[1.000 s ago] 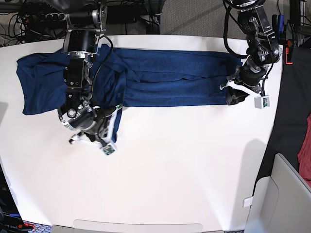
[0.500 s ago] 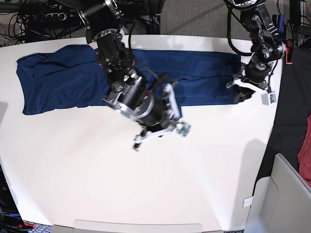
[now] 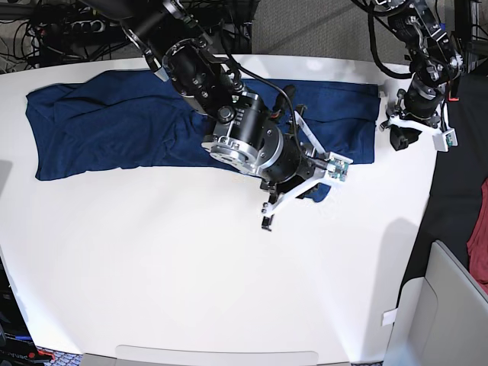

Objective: Fold the T-shirt properly
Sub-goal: 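Sweep the right gripper across the shirt to flatten the folded strip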

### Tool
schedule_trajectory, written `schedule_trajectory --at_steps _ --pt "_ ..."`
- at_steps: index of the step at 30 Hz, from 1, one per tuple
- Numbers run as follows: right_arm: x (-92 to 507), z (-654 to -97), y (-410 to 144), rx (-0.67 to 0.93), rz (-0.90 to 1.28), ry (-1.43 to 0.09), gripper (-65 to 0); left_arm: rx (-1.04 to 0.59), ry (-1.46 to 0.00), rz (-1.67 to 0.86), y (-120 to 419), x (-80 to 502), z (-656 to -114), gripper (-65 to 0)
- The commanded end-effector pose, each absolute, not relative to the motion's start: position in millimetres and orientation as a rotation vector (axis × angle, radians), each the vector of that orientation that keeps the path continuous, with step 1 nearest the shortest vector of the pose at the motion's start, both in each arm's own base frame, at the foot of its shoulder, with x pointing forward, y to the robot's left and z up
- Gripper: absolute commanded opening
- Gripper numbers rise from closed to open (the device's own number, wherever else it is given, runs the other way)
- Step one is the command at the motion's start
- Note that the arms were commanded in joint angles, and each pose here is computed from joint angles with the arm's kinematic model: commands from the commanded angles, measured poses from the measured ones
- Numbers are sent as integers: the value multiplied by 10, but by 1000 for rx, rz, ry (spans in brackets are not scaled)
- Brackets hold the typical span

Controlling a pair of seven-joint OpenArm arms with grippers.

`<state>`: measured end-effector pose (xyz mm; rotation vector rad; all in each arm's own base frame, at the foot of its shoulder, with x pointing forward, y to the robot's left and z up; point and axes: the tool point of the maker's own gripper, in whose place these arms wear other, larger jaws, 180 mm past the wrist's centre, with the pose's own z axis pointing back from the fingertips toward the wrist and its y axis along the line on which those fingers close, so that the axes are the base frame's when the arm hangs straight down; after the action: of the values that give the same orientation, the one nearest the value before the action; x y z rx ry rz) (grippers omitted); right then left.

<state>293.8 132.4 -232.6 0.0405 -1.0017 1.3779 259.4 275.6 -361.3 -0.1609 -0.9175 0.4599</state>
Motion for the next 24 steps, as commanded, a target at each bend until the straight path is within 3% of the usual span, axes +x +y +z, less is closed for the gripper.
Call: schedule_trajectory --at_steps 1,8,16,22,24 --pt "2900 -2150 1459 70 1400 -1066 -646 -156 -962 449 2798 2642 -3493 -457" --pt "2885 -2136 1568 77 1446 -1081 -646 -167 -947 463 2753 2592 -3549 -456" --pt "2871 -2386 1651 147 1474 -985 -638 -160 -975 476 2752 2576 -3459 -456" --pt "2880 -2475 1715 155 1503 -964 -441 -150 -981 465 2746 2540 -3417 -455" --pt "2874 -2478 1719 154 1506 -963 -402 -149 -981 464 2746 2536 -3415 -455"
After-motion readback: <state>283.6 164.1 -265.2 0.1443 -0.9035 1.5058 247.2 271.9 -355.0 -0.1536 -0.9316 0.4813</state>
